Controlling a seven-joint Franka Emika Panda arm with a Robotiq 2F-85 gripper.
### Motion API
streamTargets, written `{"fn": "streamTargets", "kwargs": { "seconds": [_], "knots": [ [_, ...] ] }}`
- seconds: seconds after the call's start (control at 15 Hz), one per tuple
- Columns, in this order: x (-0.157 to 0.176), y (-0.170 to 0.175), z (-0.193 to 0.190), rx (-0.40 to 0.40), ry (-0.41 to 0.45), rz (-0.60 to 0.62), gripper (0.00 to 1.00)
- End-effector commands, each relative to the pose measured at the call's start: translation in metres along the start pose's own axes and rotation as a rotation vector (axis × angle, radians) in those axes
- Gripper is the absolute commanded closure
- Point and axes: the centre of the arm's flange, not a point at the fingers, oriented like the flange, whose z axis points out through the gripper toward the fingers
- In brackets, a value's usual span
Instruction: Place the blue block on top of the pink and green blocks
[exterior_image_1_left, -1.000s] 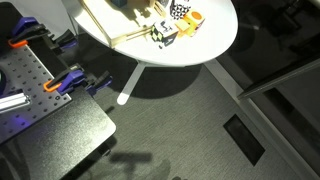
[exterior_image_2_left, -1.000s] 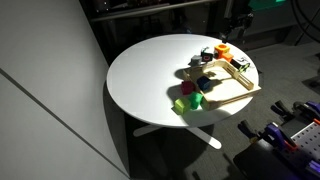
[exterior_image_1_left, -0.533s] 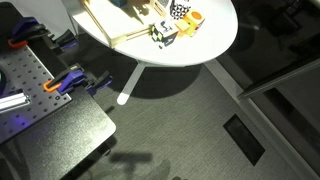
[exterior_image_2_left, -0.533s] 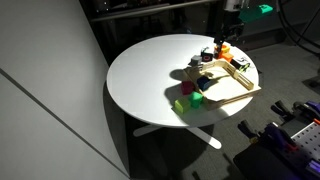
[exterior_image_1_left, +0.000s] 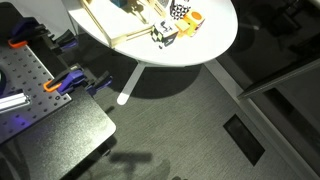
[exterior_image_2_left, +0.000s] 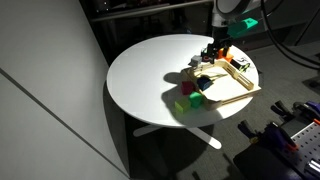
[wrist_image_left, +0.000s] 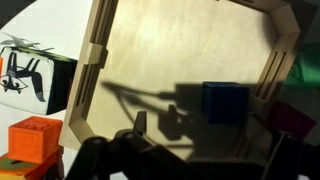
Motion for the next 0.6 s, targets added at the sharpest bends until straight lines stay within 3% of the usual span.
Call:
{"fn": "streamTargets", "kwargs": {
  "seconds": [0.0, 0.53],
  "knots": [
    [0.016, -0.014, 0.011, -0.038, 0.022, -0.004, 0.00],
    [0.046, -0.035, 0.047, -0.015, 0.051, -0.031, 0.00]
  ]
}}
